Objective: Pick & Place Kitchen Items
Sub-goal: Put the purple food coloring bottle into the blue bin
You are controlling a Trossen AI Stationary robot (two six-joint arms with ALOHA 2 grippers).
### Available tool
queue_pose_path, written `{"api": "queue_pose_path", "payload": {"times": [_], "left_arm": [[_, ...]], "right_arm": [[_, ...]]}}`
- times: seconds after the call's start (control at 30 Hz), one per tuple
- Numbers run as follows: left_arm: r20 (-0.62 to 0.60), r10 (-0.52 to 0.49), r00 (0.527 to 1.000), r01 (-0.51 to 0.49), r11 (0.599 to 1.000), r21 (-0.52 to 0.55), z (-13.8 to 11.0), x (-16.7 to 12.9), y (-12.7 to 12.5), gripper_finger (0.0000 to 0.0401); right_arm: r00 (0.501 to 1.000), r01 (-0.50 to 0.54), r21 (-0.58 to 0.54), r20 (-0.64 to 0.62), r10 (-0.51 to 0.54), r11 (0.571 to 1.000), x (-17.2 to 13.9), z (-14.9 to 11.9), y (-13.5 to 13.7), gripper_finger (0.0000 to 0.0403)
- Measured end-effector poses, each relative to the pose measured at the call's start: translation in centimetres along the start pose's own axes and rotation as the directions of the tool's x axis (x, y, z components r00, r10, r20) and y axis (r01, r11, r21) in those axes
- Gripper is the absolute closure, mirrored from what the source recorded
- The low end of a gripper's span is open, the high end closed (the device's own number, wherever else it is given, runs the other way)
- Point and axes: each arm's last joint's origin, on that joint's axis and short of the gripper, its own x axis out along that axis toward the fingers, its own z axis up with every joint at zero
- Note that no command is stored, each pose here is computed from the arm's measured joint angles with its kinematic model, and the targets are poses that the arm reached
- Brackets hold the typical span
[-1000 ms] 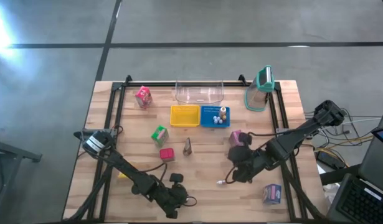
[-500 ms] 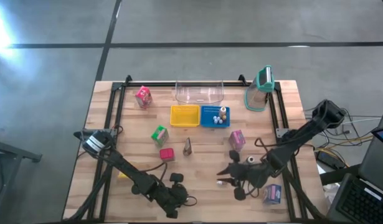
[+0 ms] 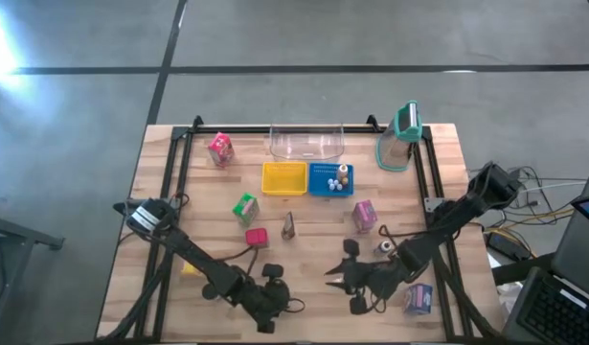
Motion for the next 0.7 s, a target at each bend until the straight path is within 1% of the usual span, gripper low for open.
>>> {"api": "queue_pose_path", "payload": {"times": [0.07, 0.27, 0.43, 0.53, 0.7], "left_arm": [[-0.015, 0.001, 1.000, -0.001, 1.000, -0.003, -0.2, -0.1, -0.1, 0.0279], [-0.025, 0.011, 1.000, -0.011, 1.000, -0.005, -0.3, 0.0, 0.0, 0.0279], [-0.030, 0.020, 0.999, -0.020, 1.000, -0.005, -0.5, 0.3, 0.1, 0.0279], [-0.026, 0.029, 0.999, -0.029, 1.000, -0.007, -0.7, 0.6, 0.1, 0.0279], [-0.013, 0.032, 0.999, -0.032, 0.999, -0.005, -0.8, 0.9, 0.0, 0.0279]], "right_arm": [[1.000, -0.004, -0.012, 0.000, 0.004, 1.000, 0.3, 0.5, 0.4, 0.0289], [0.999, 0.014, -0.072, -0.051, -0.018, 0.997, 0.7, 1.7, 1.1, 0.0276], [0.999, 0.014, -0.084, -0.038, -0.017, 0.996, 0.5, 2.9, 1.5, 0.0265], [1.000, 0.012, -0.100, -0.028, -0.015, 0.995, 0.5, 3.3, 1.6, 0.0260], [0.998, 0.058, -0.102, -0.011, -0.060, 0.993, 0.5, 2.8, 1.3, 0.0263]]}}
